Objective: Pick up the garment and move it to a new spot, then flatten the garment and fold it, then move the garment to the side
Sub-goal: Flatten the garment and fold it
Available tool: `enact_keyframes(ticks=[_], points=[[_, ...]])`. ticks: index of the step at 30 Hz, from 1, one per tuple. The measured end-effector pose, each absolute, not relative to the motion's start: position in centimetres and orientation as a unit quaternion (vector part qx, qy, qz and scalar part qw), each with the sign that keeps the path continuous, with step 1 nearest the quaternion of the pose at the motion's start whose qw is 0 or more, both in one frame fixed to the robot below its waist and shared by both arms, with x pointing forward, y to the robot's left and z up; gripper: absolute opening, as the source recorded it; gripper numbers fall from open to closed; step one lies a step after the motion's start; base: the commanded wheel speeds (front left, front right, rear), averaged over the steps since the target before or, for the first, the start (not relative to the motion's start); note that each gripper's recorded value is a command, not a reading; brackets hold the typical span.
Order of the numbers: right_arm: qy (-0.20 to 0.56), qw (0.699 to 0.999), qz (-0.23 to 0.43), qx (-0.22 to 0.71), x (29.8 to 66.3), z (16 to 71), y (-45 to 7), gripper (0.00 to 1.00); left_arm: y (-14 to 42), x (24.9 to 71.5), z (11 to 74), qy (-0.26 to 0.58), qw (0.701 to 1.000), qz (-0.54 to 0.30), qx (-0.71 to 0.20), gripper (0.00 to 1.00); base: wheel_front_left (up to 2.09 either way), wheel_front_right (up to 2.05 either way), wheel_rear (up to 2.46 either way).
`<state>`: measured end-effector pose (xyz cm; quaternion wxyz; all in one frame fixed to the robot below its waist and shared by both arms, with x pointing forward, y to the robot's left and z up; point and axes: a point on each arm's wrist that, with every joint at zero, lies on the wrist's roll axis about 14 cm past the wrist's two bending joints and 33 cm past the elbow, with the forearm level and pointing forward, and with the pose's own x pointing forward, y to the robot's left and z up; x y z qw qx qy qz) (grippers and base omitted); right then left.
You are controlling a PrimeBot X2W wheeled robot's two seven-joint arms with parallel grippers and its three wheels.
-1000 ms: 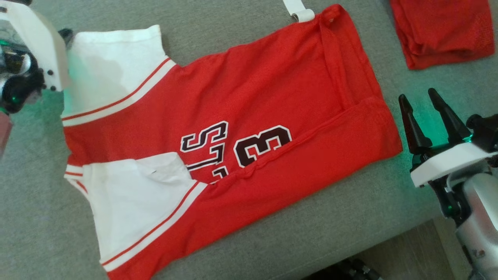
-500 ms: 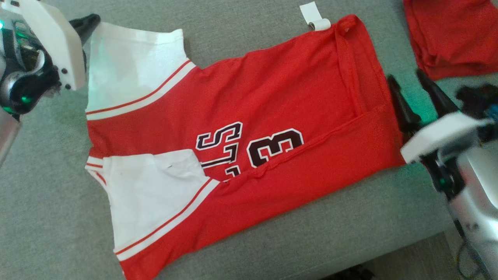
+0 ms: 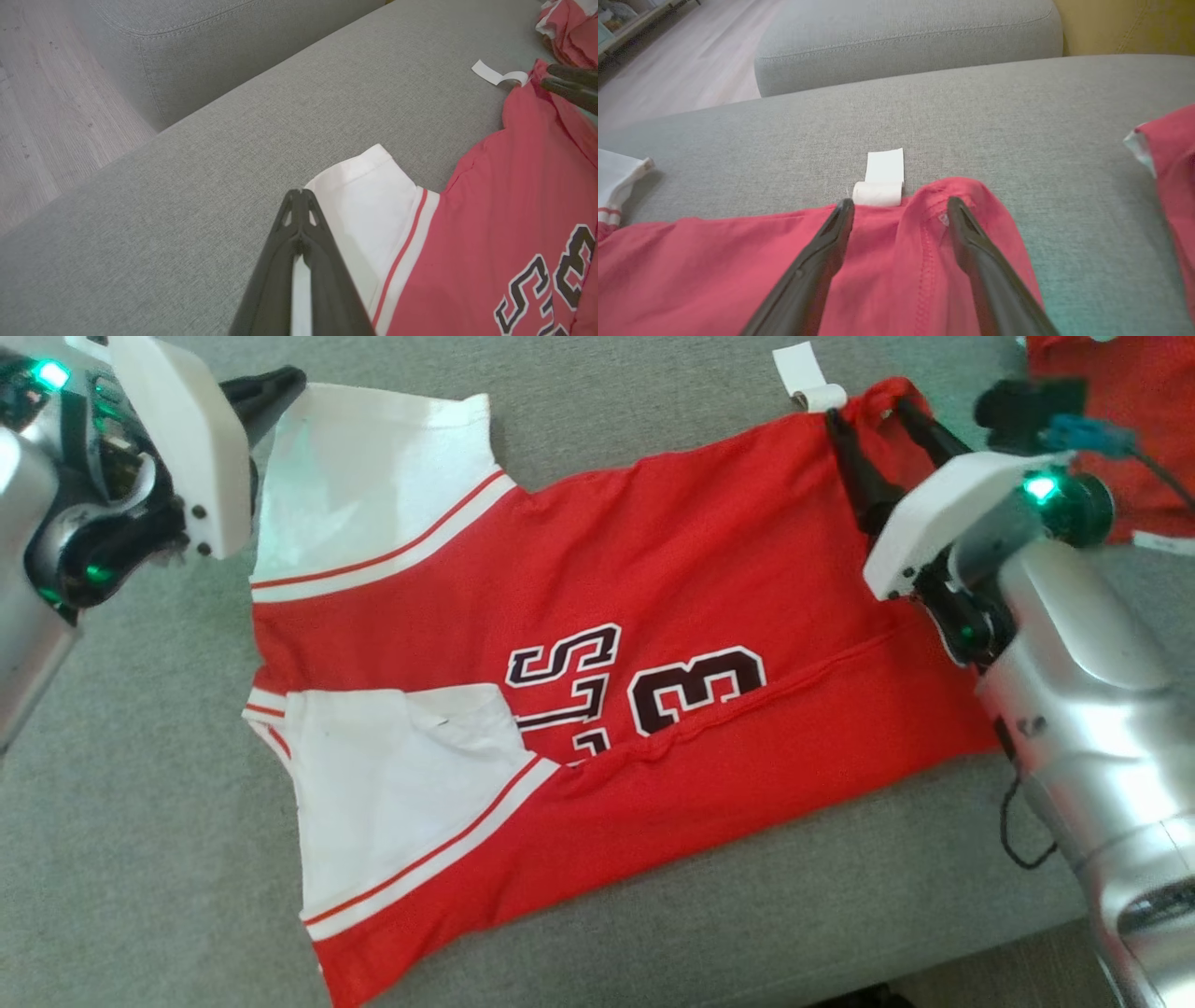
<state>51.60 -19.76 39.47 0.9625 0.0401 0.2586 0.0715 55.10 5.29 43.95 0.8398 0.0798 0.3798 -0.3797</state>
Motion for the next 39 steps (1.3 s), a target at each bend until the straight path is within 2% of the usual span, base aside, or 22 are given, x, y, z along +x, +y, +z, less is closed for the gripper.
enact_keyframes(ticks=[7,9,11,13,16,18,19,24,30,35,39], points=[[0.292,0.955,0.052,0.021,52.2,37.9,-20.5,1.0,5.5,55.0,43.7,0.38,0.839,-0.381,0.082,0.0,0.0,0.0,0.0],[0.292,0.955,0.05,0.02,52.5,37.8,-20.4,0.81,5.5,55.0,43.7,0.378,0.84,-0.381,0.083,0.0,0.0,0.0,0.0],[0.291,0.956,0.044,0.019,52.7,37.9,-20.7,0.49,5.6,55.0,43.6,0.379,0.839,-0.381,0.087,0.0,0.0,0.0,0.0],[0.286,0.957,0.037,0.016,52.8,38.1,-21.2,0.43,5.5,54.9,43.7,0.378,0.839,-0.381,0.084,0.0,0.0,0.0,0.0],[0.276,0.961,0.03,0.013,53.0,38.4,-21.7,0.29,5.7,54.8,43.5,0.379,0.84,-0.38,0.083,0.0,0.0,0.0,0.0],[0.276,0.961,0.029,0.012,53.0,38.4,-21.7,0.04,5.9,54.8,43.5,0.38,0.84,-0.378,0.084,0.0,0.0,0.0,0.0],[0.274,0.961,0.029,0.011,53.0,38.4,-21.8,0.0,5.9,54.8,43.5,0.378,0.842,-0.377,0.082,0.0,0.0,0.0,0.0],[0.247,0.968,0.019,0.033,53.7,39.8,-22.4,0.0,5.8,55.4,44.6,0.346,0.857,-0.376,0.07,0.0,0.0,0.0,0.0],[0.192,0.977,0.03,0.085,54.6,42.9,-22.3,0.0,5.0,55.7,48.9,0.28,0.879,-0.385,0.018,0.0,0.0,0.0,0.0],[0.195,0.975,0.034,0.104,52.4,42.7,-23.7,0.0,4.8,53.8,52.2,0.242,0.882,-0.405,-0.016,0.0,0.0,0.0,0.0],[0.218,0.971,0.041,0.087,50.3,41.4,-24.5,0.0,6.7,51.4,51.4,0.258,0.883,-0.392,-0.031,0.0,0.0,0.0,0.0]])
